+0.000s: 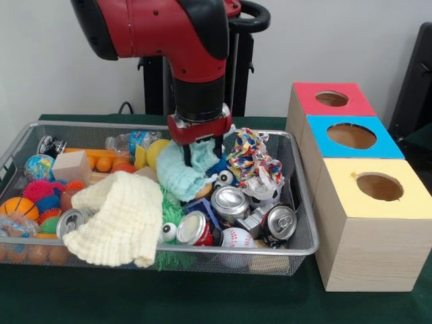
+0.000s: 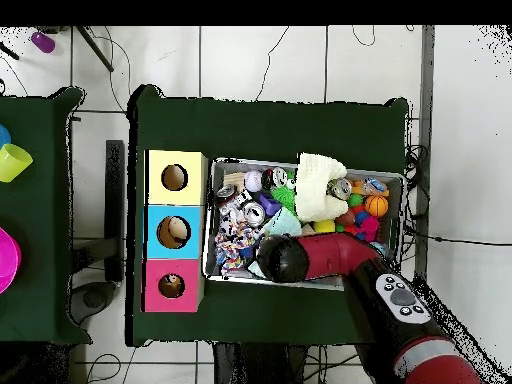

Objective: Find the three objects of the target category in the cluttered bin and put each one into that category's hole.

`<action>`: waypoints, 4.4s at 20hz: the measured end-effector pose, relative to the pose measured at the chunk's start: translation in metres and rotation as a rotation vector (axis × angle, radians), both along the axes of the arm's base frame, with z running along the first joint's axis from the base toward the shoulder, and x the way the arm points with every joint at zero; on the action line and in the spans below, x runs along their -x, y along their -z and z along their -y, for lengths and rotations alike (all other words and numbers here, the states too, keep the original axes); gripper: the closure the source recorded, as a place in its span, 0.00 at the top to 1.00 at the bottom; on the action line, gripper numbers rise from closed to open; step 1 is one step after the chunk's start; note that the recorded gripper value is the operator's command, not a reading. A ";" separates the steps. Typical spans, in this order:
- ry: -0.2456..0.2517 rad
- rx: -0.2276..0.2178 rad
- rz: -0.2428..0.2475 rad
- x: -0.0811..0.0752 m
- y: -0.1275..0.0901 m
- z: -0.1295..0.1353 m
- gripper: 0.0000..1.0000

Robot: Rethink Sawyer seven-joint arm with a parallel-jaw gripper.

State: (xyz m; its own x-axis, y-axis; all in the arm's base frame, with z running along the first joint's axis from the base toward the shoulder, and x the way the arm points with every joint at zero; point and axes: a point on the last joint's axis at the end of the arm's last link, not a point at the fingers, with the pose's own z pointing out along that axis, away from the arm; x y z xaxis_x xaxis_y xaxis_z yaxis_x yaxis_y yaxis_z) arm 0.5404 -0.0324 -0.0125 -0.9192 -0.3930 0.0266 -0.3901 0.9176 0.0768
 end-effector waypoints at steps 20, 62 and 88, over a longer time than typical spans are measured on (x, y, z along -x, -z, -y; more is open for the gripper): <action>0.079 0.022 -0.099 -0.085 -0.021 0.039 1.00; 0.210 0.043 -0.085 -0.139 -0.071 0.075 1.00; 0.252 0.031 -0.045 -0.183 -0.041 0.095 1.00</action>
